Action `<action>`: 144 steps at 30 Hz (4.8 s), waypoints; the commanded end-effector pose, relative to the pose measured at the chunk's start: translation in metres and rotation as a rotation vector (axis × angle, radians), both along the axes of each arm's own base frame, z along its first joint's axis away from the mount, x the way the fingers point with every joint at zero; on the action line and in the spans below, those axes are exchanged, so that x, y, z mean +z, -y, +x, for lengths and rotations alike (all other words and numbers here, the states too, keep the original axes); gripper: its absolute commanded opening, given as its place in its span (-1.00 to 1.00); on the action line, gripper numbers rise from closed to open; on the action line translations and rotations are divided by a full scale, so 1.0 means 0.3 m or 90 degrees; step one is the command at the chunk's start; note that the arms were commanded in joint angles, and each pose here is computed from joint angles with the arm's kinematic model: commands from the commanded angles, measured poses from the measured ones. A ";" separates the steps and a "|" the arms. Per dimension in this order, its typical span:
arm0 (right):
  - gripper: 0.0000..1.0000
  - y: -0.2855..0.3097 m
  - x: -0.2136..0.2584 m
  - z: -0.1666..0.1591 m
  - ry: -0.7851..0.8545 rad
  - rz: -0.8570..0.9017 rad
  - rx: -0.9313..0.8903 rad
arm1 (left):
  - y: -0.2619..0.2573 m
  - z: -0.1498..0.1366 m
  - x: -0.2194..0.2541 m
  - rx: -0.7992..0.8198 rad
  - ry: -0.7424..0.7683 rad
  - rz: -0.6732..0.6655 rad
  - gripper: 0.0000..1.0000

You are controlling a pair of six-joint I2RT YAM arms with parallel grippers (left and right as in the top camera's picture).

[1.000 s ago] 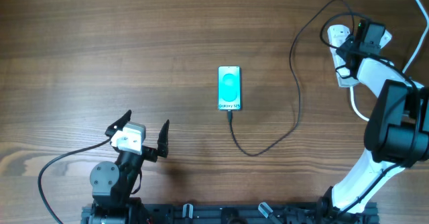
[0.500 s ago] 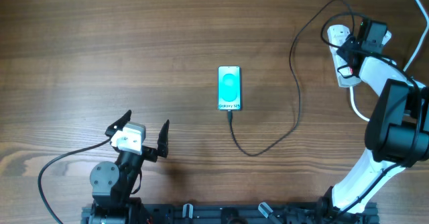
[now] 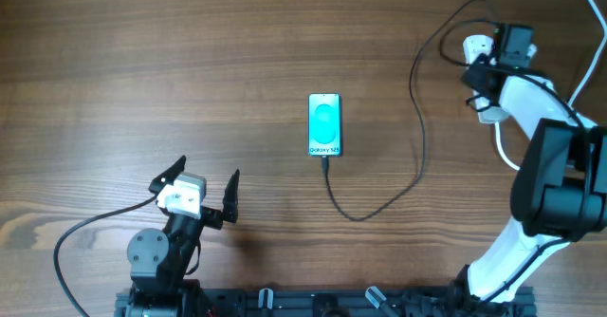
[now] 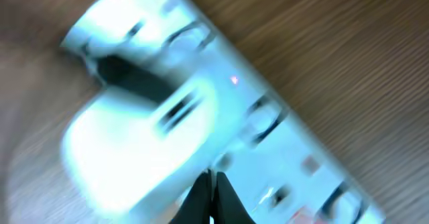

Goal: Plug charger to phone and switch on socket

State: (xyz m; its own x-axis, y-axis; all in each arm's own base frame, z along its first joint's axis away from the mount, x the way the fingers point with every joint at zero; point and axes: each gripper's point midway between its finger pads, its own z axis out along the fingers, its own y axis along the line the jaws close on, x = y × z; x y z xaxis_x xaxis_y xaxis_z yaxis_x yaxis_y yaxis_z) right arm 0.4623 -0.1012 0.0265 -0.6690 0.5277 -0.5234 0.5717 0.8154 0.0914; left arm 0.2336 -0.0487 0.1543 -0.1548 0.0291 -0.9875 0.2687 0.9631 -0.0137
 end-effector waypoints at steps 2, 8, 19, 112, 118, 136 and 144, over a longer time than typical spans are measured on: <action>-0.91 -0.045 0.097 -0.072 -0.014 0.007 0.023 | 0.002 0.001 -0.013 -0.001 -0.005 -0.004 1.00; -0.91 -0.062 0.380 -0.158 0.053 0.002 0.025 | 0.002 0.001 -0.013 -0.001 -0.005 -0.004 1.00; -0.91 -0.139 0.879 -0.485 0.230 -0.027 0.077 | 0.002 0.001 -0.013 -0.001 -0.005 -0.004 1.00; 0.99 -0.308 0.505 -0.719 0.654 -0.083 0.195 | -0.060 0.014 0.001 0.060 0.024 0.062 0.99; 0.99 -0.308 0.506 -0.719 0.654 -0.083 0.195 | -0.086 0.038 0.010 0.097 0.061 0.029 0.99; 0.99 -0.308 0.506 -0.719 0.654 -0.083 0.195 | -0.114 0.040 0.010 0.125 0.057 0.010 1.00; 1.00 -0.308 0.505 -0.719 0.654 -0.083 0.195 | -0.113 0.040 0.009 0.124 0.056 0.010 1.00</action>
State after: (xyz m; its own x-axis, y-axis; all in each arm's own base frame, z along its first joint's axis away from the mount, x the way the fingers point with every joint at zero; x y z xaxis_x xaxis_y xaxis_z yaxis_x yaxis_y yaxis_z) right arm 0.2475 -0.0080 0.1751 0.0100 0.3215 -0.9469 0.0385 0.9461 0.3216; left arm 0.2451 -0.0191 0.1601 -0.0703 0.0331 -0.9970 0.0999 0.9947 0.0259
